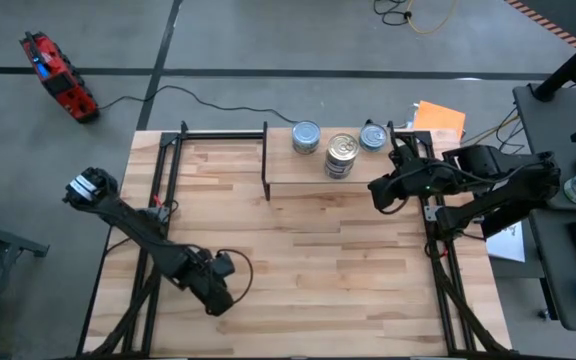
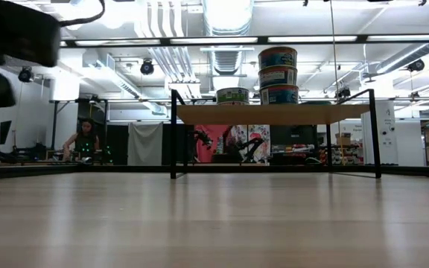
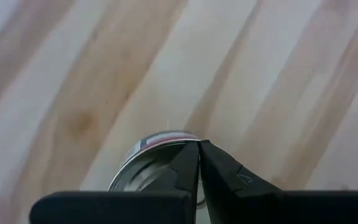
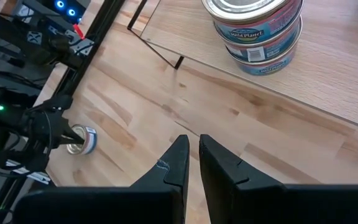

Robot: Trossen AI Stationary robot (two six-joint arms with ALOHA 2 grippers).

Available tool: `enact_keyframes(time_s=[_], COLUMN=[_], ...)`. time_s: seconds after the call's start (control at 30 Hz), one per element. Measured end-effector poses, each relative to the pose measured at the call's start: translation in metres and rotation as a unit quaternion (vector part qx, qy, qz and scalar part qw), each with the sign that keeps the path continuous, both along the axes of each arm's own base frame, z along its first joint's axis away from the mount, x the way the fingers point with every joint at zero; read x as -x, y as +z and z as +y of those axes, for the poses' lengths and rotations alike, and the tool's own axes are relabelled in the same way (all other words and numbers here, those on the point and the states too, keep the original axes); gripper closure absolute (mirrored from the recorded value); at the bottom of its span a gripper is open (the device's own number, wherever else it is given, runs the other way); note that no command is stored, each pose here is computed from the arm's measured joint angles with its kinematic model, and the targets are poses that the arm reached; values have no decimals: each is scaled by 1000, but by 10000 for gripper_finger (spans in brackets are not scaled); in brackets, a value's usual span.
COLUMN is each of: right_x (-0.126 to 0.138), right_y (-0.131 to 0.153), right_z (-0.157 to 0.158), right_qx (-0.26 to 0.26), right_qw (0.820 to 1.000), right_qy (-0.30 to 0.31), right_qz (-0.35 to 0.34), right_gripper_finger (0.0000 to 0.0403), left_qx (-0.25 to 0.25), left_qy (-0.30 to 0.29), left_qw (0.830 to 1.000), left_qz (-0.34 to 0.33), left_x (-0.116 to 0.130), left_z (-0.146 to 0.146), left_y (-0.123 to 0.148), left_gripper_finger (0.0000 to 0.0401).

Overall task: Stack canned seafood by type on shelf
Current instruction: Stack the blue-pink tuna can on top of the other blue-pink tuna cans

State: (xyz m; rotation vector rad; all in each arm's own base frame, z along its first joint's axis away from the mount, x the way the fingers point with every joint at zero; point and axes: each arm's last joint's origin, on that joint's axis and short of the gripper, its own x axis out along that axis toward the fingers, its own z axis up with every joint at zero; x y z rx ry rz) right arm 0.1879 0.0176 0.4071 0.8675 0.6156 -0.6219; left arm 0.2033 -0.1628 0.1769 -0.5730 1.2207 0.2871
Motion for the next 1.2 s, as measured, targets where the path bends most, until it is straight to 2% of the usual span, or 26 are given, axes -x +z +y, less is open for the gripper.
enact_keyframes(time_s=[0.33, 0.5, 0.63, 0.8, 0.87, 1.07, 1.2], right_x=[0, -7, -17, -32, -36, -37, -34], right_y=[-2, -10, -21, -36, -42, -59, -69], right_z=[0, 1, 5, 19, 27, 47, 58], right_qx=[0, 3, 6, -1, -5, -32, -45], right_qw=[1000, 1000, 999, 999, 998, 998, 997], right_qy=[0, -1, 6, 21, 34, 45, 44], right_qz=[2, 21, 44, 49, 43, 35, 45], right_gripper_finger=[374, 374, 374, 374, 374, 374, 374], left_qx=[-38, -35, -34, -36, -31, 18, 34], left_qy=[0, -26, -64, -69, -57, 22, 41], left_qw=[998, 992, 981, 963, 963, 984, 993], left_qz=[-47, -116, -179, -258, -260, -175, -105], left_x=[-29, -52, -58, -37, -21, 24, 38], left_z=[31, 38, 36, 38, 41, 54, 55], left_y=[4, 28, 62, 99, 106, 100, 87], left_gripper_finger=[400, 400, 400, 400, 400, 400, 400])
